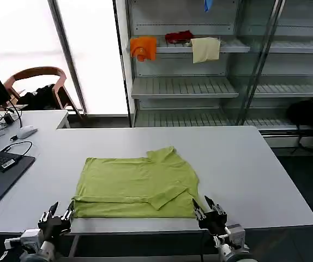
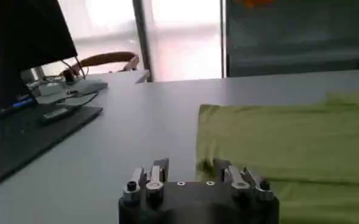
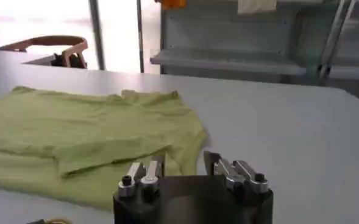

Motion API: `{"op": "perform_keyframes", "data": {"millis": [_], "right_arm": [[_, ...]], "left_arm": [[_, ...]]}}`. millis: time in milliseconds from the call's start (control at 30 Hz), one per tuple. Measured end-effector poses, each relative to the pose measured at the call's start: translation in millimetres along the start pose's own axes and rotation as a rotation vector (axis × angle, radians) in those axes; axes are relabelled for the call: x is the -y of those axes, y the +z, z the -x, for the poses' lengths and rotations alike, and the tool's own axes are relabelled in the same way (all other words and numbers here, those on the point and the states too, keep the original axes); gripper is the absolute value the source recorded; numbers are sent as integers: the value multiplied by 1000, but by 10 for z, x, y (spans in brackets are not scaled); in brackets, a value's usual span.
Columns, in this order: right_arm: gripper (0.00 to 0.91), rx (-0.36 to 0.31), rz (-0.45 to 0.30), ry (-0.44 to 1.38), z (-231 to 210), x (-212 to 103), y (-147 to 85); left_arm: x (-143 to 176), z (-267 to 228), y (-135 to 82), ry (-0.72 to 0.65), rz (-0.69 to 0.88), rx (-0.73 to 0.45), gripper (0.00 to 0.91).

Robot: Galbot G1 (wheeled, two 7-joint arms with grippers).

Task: Fold and organize the clothes.

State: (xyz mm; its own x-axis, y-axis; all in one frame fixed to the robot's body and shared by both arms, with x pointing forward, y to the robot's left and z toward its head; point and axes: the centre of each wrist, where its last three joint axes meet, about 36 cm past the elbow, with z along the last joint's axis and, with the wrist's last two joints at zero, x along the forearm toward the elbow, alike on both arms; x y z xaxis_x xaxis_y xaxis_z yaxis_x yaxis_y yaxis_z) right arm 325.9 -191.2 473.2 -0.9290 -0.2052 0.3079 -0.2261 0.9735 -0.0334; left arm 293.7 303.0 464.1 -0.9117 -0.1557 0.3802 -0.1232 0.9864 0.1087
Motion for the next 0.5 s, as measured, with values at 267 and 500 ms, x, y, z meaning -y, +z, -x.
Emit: {"op": "perform_keyframes", "data": {"millis": [267,500], "right_arm": [[907,40,-2,-6,707,77,-184],[907,28,10,-7,1355,145,-333]], "left_arm": [[-78,485,-224,97,9,57,907],[-133,1059,-431,174,19,72,907]]}}
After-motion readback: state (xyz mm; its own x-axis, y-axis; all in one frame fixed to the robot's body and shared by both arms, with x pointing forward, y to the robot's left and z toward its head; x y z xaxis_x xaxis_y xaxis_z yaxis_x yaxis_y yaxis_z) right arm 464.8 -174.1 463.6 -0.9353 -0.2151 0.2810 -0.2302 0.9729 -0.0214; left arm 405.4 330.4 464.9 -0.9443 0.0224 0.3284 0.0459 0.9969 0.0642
